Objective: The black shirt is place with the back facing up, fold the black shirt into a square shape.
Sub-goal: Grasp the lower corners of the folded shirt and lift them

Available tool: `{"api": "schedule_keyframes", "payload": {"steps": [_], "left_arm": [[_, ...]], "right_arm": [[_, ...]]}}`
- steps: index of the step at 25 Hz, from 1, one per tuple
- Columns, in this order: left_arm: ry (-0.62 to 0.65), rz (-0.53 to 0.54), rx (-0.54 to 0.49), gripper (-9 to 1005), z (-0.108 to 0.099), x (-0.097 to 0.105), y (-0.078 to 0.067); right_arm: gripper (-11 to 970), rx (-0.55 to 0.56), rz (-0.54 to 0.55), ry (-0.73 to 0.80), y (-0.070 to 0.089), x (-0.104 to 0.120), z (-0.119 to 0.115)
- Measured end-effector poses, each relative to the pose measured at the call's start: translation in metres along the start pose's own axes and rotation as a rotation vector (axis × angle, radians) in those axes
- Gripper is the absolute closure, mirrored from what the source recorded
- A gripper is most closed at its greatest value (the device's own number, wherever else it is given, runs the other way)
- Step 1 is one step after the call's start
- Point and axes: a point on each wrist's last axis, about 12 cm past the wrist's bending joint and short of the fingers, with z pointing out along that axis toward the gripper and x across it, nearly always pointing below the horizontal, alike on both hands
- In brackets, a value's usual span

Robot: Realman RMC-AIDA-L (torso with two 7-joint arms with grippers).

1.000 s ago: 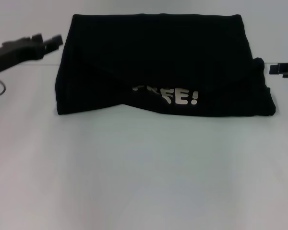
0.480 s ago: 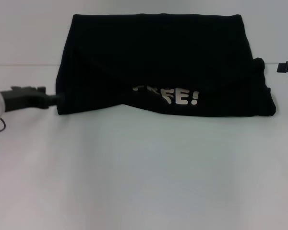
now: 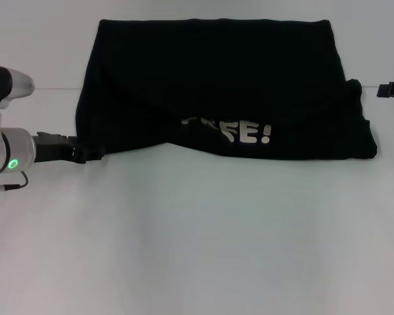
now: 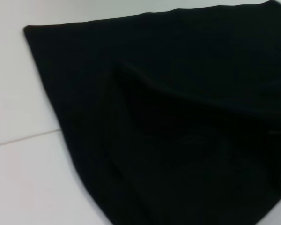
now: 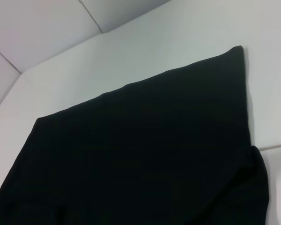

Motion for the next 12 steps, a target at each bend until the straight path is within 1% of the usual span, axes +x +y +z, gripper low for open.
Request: {"api": "schedule_keyframes", "payload": {"steps": [3,12], "left_arm": [[-0.001,0.007,-0.016,324,0.0029,-0.0013,-0.0012],[0.018,0.022,-0.005,325,0.0095,-0.0027,-0.0061]], "right_arm": [[401,-0.001,0.0,0.002,0.0005,0.0007,0.0006],[402,-0.009,0.002,0.005,0.002,0.0021,0.0019]]}}
